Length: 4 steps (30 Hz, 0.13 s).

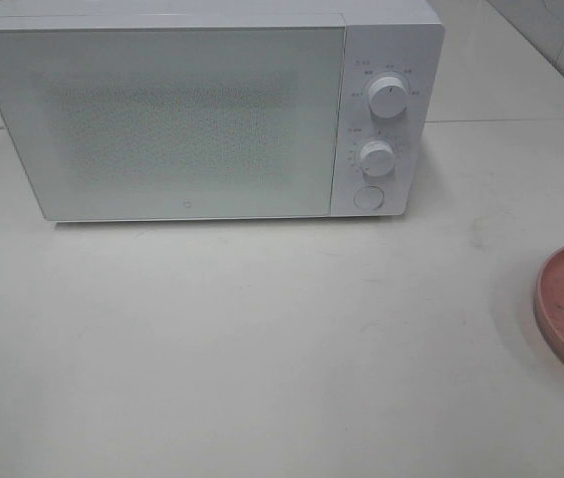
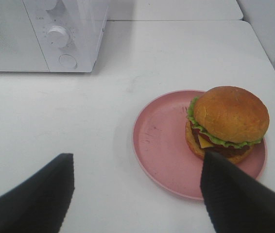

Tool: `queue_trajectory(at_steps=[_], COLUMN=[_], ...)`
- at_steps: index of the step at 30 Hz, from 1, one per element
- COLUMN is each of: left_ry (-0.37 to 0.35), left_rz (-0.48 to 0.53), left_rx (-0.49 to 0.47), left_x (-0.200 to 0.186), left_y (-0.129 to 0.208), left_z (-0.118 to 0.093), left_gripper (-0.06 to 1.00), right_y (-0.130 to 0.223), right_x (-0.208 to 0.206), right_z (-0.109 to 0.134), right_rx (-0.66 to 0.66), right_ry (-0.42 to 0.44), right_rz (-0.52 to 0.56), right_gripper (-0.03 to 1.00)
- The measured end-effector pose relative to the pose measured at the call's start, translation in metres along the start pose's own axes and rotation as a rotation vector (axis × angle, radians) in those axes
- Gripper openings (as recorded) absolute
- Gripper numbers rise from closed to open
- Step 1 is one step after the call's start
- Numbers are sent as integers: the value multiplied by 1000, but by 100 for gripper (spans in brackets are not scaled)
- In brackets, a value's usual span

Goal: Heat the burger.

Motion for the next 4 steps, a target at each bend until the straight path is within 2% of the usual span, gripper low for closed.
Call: queue_trajectory(at_steps=[4], left_ry=[0], left_rz=[0], left_rx=[0], left_x=[0], left_y=[0], left_z=[0], left_gripper=[99], right_y=[0], right_x=[0], right_z=[0], right_rx=[0], right_ry=[0], right_rz=[0], right_gripper=[71])
Point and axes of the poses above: a point on each arm's last joint axis where the gripper is mounted, x pointing out along that axis toward the gripper, z along the wrist's bending axis when the last joint is at zero, y = z × x, the point moved 10 cm from there along x, pointing out along that axis toward the gripper, and after that the axes turned 1 degree about x, right-handed, at the moved point
